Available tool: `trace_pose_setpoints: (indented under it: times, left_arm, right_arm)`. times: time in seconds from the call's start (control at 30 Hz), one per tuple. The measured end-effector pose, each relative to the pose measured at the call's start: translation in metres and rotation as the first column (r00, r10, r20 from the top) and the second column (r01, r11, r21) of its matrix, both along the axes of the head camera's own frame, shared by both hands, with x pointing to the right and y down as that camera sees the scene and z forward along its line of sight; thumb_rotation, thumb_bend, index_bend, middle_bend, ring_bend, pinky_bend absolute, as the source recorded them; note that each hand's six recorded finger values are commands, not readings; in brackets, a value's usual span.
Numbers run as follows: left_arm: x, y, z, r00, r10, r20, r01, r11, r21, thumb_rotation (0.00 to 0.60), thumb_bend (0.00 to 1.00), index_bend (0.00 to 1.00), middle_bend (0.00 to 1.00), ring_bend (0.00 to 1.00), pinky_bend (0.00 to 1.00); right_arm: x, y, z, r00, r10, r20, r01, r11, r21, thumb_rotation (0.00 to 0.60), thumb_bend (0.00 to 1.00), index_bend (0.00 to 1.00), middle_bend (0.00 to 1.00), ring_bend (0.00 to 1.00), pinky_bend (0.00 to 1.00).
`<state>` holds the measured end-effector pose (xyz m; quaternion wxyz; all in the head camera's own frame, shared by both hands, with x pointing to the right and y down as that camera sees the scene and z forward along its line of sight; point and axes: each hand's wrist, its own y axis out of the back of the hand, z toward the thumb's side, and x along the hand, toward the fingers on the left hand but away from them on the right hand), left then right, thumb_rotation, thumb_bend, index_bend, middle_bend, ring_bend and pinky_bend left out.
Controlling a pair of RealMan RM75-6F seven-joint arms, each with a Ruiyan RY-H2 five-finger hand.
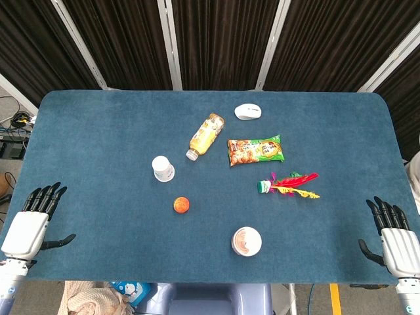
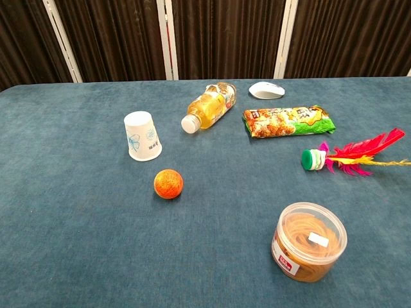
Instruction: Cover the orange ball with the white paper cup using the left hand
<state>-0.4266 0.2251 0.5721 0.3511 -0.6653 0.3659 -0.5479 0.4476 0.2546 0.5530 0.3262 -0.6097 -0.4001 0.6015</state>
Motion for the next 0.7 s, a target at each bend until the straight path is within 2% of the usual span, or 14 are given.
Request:
trace_pose_setpoints:
  times: [0.43, 0.7]
  left_arm:
    - [0.002, 0.001, 0.001, 1.000, 0.013, 0.001, -0.013, 1.000, -0.008, 0.600, 0.09, 0.00, 0.00, 0.00, 0.03]
    - [0.014, -0.008, 0.005, 0.997, 0.081, 0.002, -0.081, 0.997, -0.005, 0.600, 0.10, 0.00, 0.00, 0.00, 0.06]
  right_arm:
    - [-0.001, 0.000, 0.000, 1.000, -0.001, 0.001, 0.001, 1.000, 0.000, 0.600, 0.35, 0.00, 0.00, 0.00, 0.03]
    - [-0.001, -0.001, 0.003, 1.000, 0.003, 0.000, -0.003, 1.000, -0.006, 0.600, 0.35, 0.00, 0.00, 0.00, 0.03]
